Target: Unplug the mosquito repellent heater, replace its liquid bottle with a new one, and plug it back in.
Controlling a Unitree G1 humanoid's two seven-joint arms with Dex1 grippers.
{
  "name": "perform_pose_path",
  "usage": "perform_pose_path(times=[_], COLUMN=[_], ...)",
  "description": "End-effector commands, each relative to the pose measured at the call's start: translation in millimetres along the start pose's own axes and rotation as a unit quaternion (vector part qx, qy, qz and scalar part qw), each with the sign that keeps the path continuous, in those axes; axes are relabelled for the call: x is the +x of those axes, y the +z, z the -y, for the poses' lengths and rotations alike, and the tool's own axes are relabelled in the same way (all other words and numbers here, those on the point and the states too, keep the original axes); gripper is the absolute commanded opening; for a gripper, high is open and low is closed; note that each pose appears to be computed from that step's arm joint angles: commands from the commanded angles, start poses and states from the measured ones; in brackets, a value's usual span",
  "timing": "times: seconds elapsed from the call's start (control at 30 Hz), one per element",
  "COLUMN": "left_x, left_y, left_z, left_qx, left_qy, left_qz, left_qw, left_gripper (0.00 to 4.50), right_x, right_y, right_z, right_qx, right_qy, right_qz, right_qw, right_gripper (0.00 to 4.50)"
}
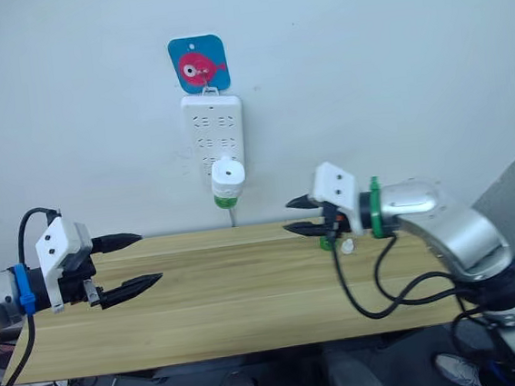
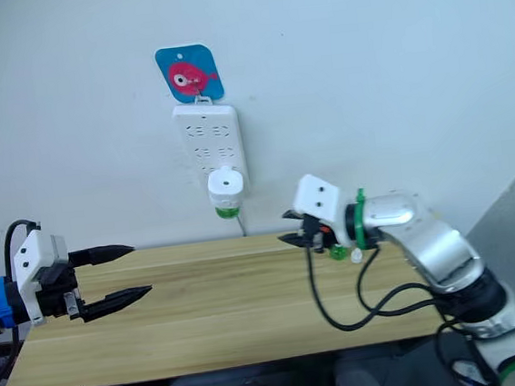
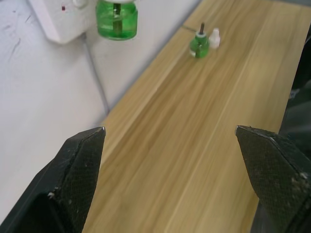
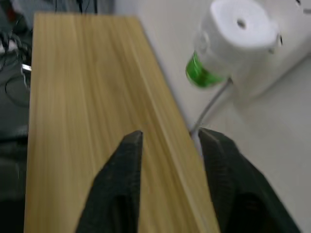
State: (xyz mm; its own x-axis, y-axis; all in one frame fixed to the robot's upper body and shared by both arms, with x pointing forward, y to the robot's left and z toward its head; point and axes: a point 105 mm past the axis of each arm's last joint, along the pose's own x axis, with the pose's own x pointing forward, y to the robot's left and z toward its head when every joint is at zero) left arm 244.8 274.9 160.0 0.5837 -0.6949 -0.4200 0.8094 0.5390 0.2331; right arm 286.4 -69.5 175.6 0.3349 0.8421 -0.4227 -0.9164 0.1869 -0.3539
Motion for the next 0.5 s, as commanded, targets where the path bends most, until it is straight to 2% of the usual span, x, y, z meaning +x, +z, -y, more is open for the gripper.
perform_pose_path(times=[0.03, 0.13, 0.27, 0.5], left_x=[-10, -9, -15, -16], left_y=[8, 6, -5, -5], left_z=[-2, 2, 1, -10], left_qx=[0.041, 0.037, 0.024, 0.038], left_qy=[0.003, -0.003, 0.026, 0.07], left_qz=[-0.021, -0.046, -0.088, -0.077], left_qw=[0.999, 0.998, 0.996, 0.994], left_gripper=[4.5, 4.5, 4.5, 4.5], right_x=[-39, -64, -82, -87], right_y=[1, -12, -15, -15], right_z=[-5, -7, -9, 0], right_qx=[-0.049, -0.054, -0.054, -0.059], right_qy=[0.042, 0.062, 0.073, 0.048], right_qz=[-0.023, -0.07, -0.087, -0.084], right_qw=[0.998, 0.994, 0.992, 0.994], right_gripper=[3.48, 4.46, 4.46, 4.46])
